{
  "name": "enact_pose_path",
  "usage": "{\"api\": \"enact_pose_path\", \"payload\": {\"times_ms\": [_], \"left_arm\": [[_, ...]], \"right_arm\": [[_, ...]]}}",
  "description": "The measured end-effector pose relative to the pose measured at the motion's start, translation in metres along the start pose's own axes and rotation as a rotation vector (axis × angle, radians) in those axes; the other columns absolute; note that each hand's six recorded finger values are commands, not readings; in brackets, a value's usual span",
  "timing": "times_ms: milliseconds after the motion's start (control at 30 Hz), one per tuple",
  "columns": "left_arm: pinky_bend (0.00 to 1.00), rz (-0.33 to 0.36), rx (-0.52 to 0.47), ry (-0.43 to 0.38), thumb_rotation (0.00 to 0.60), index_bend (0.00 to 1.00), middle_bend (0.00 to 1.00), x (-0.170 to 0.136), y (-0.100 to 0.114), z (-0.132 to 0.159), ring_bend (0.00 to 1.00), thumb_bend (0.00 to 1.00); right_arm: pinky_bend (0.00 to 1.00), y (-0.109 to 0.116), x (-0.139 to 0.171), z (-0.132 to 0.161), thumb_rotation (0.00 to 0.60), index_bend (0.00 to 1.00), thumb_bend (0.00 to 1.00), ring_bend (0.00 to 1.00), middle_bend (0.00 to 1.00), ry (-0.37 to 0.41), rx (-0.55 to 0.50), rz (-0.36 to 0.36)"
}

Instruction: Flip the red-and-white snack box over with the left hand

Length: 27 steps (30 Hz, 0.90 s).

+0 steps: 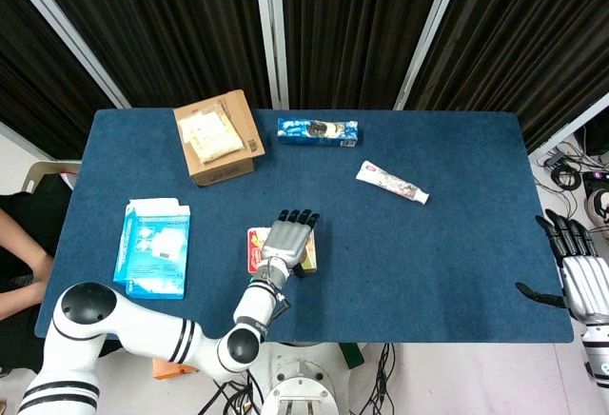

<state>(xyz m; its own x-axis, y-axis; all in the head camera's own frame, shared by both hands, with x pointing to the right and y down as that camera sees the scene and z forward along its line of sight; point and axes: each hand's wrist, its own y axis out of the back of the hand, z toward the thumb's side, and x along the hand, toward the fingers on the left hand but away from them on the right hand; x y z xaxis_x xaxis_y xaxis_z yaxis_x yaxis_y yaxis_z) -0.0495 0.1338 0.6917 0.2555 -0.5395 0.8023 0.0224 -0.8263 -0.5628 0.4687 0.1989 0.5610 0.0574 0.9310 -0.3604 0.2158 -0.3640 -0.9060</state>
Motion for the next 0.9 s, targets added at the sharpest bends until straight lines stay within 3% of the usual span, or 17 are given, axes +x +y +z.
{"api": "enact_pose_path", "payload": {"times_ms": [567,800,900], "left_arm": [[0.0,-0.048,-0.031,0.117,0.6,0.12,0.13,0.019,-0.014,0.003,0.02,0.0],[0.0,-0.007,-0.021,0.118,0.6,0.28,0.31,0.021,-0.012,0.004,0.14,0.03],[0.0,0.017,-0.053,0.094,0.6,0.3,0.33,0.019,-0.007,0.007,0.16,0.05]], "right_arm": [[0.0,0.0,0.003,-0.005,0.6,0.0,0.15,0.0,0.0,-0.014,-0.003,-0.001],[0.0,0.0,0.003,-0.003,0.6,0.0,0.15,0.0,0.0,-0.011,-0.002,0.0],[0.0,0.0,0.003,-0.003,0.6,0.0,0.15,0.0,0.0,-0.01,0.0,0.0]]}}
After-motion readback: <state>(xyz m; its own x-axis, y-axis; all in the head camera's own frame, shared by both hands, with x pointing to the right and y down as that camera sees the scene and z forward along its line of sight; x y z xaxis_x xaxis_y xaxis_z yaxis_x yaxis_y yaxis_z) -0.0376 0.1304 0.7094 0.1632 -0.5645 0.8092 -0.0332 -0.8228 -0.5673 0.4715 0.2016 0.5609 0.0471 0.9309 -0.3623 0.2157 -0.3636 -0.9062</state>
